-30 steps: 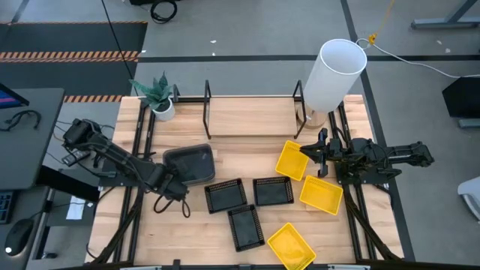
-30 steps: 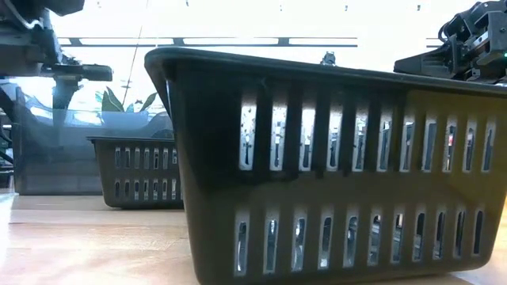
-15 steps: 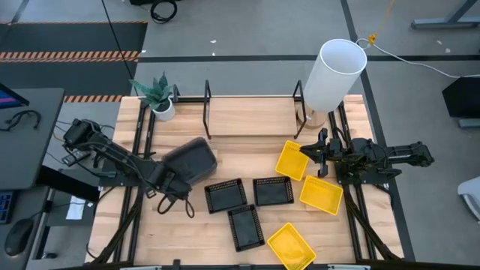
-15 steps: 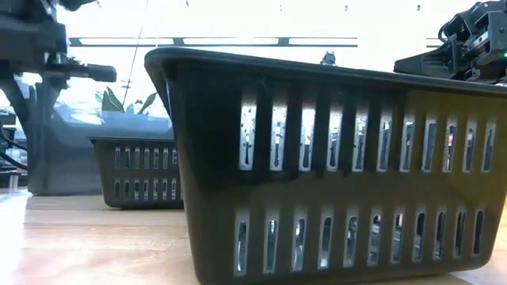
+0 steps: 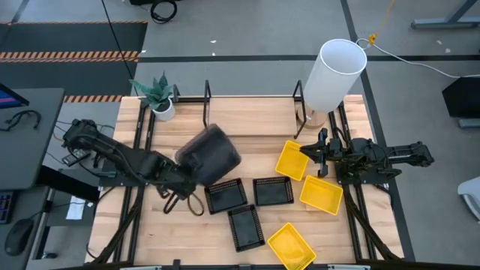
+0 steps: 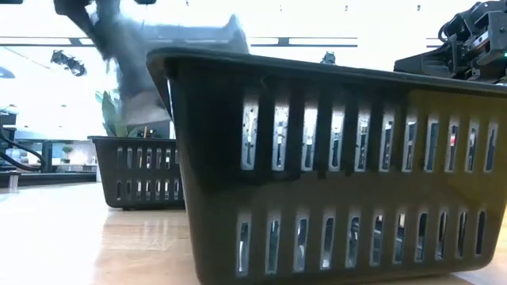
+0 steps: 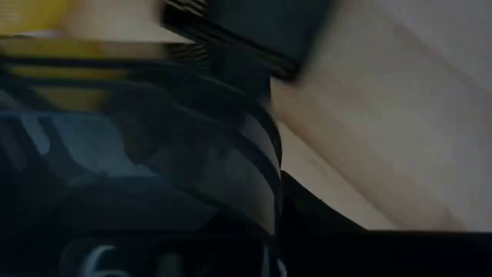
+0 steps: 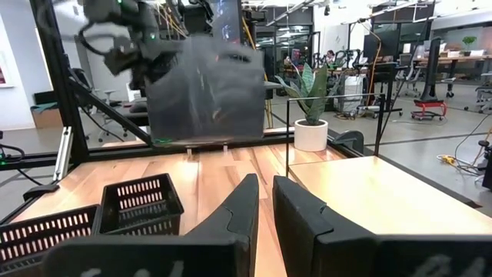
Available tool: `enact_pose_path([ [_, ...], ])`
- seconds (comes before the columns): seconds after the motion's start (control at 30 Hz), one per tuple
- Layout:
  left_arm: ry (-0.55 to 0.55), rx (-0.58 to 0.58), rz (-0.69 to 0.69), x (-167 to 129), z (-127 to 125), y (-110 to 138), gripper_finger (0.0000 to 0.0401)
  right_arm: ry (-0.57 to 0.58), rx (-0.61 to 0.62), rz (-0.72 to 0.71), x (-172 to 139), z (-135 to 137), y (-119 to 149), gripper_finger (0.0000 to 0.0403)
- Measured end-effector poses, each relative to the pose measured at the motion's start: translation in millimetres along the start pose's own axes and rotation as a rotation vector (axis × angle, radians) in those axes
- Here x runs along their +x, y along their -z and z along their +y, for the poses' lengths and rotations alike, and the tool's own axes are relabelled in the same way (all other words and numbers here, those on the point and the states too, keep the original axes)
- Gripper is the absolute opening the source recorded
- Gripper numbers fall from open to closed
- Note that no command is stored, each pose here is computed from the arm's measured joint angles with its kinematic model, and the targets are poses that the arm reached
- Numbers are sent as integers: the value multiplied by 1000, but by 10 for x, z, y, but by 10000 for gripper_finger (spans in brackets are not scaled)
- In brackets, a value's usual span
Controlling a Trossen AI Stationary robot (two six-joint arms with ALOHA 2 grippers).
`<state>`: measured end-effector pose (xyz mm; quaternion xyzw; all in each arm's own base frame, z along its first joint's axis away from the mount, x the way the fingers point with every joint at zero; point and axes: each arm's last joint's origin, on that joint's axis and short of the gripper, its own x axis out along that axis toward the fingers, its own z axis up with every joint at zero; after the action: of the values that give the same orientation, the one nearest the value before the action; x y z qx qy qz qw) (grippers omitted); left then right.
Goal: Stack baskets on shelf by color
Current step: Put the stacked black bins on the shelf
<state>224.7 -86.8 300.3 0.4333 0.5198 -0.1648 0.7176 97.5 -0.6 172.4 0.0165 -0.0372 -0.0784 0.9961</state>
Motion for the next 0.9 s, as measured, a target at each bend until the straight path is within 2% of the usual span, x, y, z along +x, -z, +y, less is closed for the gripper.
enact_pose_path([
  [0.17,-122,-233,-120,12,327,-23,14,0,0,0,0,0,1,45],
  [0.3,-162,-385,-158,64,506,31,14,0,0,0,0,0,0,45],
  [0.5,-181,-500,-188,96,642,99,14,0,0,1,0,0,2,45],
  [0.73,-237,-570,-301,58,728,22,14,0,0,1,0,0,1,45],
  [0.9,-288,-667,-376,35,828,8,14,0,0,1,0,0,0,45],
])
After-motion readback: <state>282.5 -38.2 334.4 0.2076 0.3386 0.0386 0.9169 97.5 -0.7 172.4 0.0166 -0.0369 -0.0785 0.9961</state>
